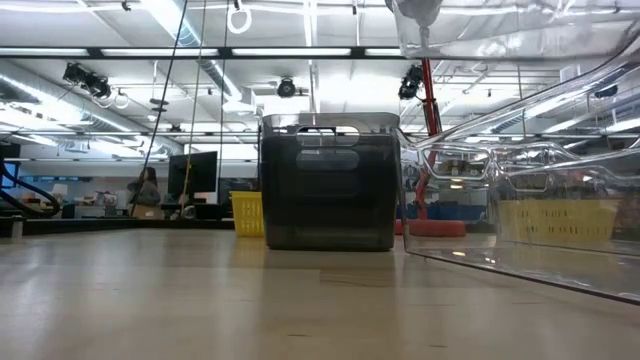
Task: Stack baskets by color
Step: Stack the top transparent bin on the bottom transparent bin
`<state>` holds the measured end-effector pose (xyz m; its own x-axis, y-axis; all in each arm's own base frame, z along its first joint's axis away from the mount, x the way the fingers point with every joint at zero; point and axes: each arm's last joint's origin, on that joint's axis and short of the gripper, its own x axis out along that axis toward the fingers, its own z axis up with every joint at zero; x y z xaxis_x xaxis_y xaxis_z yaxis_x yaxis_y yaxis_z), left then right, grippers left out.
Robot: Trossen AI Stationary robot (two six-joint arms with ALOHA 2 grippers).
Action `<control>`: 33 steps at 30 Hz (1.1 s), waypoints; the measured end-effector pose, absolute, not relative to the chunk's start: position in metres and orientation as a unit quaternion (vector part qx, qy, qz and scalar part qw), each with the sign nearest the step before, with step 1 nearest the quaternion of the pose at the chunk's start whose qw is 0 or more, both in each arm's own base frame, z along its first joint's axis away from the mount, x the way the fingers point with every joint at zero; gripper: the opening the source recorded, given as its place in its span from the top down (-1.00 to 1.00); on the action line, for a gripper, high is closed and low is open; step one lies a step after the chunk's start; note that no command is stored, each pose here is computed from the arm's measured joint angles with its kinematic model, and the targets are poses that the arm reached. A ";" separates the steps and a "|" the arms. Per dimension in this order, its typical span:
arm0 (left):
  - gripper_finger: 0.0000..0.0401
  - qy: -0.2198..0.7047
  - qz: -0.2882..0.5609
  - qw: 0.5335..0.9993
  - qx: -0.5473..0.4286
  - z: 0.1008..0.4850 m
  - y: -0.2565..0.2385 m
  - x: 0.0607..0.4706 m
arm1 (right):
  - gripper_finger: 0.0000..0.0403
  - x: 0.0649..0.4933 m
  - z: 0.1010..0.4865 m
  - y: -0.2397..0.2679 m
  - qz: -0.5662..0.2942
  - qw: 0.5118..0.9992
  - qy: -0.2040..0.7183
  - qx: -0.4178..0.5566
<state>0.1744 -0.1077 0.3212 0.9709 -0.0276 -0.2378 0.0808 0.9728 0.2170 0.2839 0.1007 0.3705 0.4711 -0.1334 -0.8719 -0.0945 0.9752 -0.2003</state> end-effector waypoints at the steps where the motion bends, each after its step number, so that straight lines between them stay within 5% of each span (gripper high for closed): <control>1: 0.12 0.117 -0.027 0.986 0.113 0.321 -0.108 0.174 | 0.93 0.282 0.367 0.101 -0.010 0.850 0.515 -0.110; 19: 0.10 0.119 0.003 0.986 0.115 0.321 -0.097 0.181 | 0.91 0.275 0.313 0.103 0.059 0.872 0.484 -0.041; 33: 0.07 0.134 0.035 0.981 0.139 0.319 -0.082 0.188 | 0.62 0.277 0.258 0.100 0.088 0.855 0.505 0.072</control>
